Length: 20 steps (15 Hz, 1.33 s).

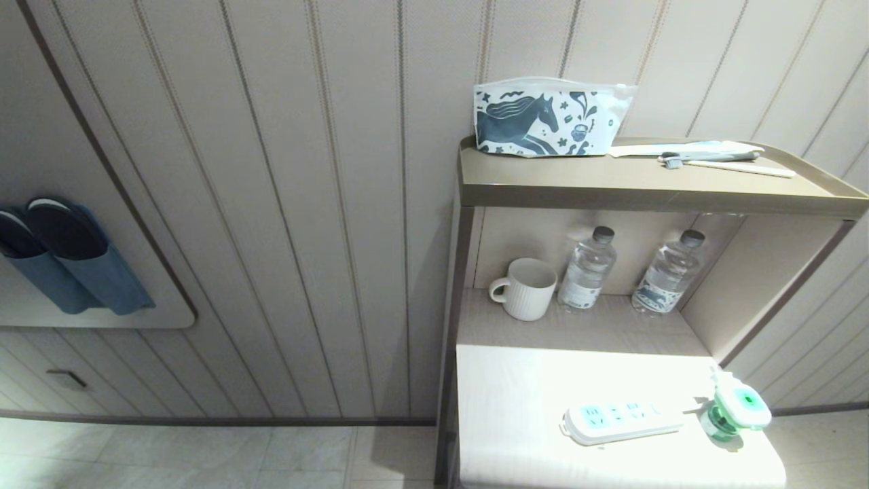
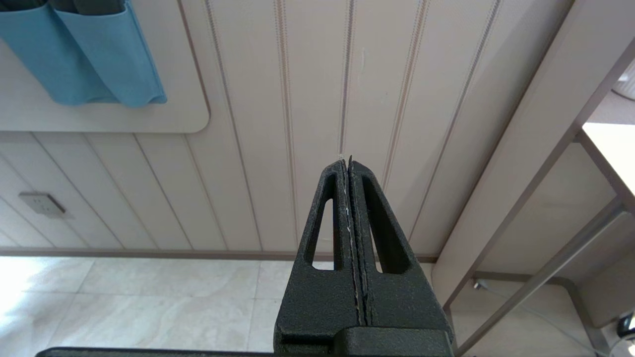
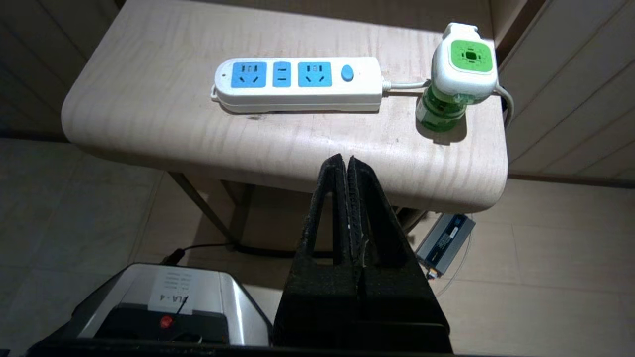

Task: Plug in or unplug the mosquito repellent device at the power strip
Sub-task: Pick up the mosquito repellent liquid

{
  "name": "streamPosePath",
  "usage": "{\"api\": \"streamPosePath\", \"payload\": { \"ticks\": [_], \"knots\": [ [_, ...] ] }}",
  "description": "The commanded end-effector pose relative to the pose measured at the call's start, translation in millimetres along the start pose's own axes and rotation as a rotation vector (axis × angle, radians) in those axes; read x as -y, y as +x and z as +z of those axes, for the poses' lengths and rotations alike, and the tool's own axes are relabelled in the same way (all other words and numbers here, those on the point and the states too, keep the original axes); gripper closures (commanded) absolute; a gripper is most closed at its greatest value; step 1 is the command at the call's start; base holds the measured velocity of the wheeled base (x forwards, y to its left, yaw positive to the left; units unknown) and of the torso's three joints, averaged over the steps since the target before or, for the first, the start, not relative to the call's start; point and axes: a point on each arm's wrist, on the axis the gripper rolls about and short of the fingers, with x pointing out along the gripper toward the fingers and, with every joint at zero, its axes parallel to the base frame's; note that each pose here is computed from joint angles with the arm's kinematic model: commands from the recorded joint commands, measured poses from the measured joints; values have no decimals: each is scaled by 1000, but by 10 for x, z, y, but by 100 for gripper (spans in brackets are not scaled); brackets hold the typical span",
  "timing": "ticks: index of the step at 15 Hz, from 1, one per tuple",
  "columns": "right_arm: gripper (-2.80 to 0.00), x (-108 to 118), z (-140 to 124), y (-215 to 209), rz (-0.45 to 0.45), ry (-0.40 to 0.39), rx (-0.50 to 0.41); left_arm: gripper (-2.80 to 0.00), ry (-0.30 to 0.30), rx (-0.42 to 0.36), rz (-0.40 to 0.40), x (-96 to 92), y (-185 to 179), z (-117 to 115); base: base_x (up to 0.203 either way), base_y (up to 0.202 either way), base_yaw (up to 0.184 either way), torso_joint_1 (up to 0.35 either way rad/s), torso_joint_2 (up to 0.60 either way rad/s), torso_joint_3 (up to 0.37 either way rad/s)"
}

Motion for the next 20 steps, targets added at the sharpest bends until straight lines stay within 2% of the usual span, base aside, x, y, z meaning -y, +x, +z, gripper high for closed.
{"api": "streamPosePath", "payload": {
  "ticks": [1, 3, 5, 6, 10, 12, 13, 15, 20],
  "knots": [
    [0, 1, -17, 18, 8, -5, 5, 0, 0, -1, 0, 0, 1, -5, 0, 0, 0, 0, 0, 0],
    [0, 0, -18, 18, 43, -9, -9, 0, 0, 1, 0, 0, -1, 1, 0, 0, 0, 0, 0, 0],
    [0, 5, -31, 8, 133, -31, -25, 0, 0, 1, 0, 0, -1, 1, 0, 0, 0, 0, 0, 0],
    [0, 14, -46, -12, 134, -39, -17, 0, 0, -2, 0, 0, 1, -6, 0, 0, 0, 0, 0, 0],
    [0, 27, -176, -172, 13, -43, 142, 0, 0, 1, 0, 0, -1, 1, 0, 0, 0, 0, 0, 0],
    [0, 36, -254, -181, -47, -24, 145, 0, 0, 1, 0, 0, -1, 1, 0, 0, 0, 0, 0, 0],
    [0, 36, -258, -174, -52, -15, 150, 0, 0, 1, 0, 0, -1, 1, 0, 0, 0, 0, 0, 0],
    [0, 36, -240, -146, -45, -22, 220, 0, 0, 1, 0, 0, -1, 1, 0, 0, 0, 0, 0, 0],
    [0, 36, -254, -143, -40, 12, 210, 0, 0, 0, 0, 0, 0, -1, 0, 0, 0, 0, 0, 0]
  ]
}}
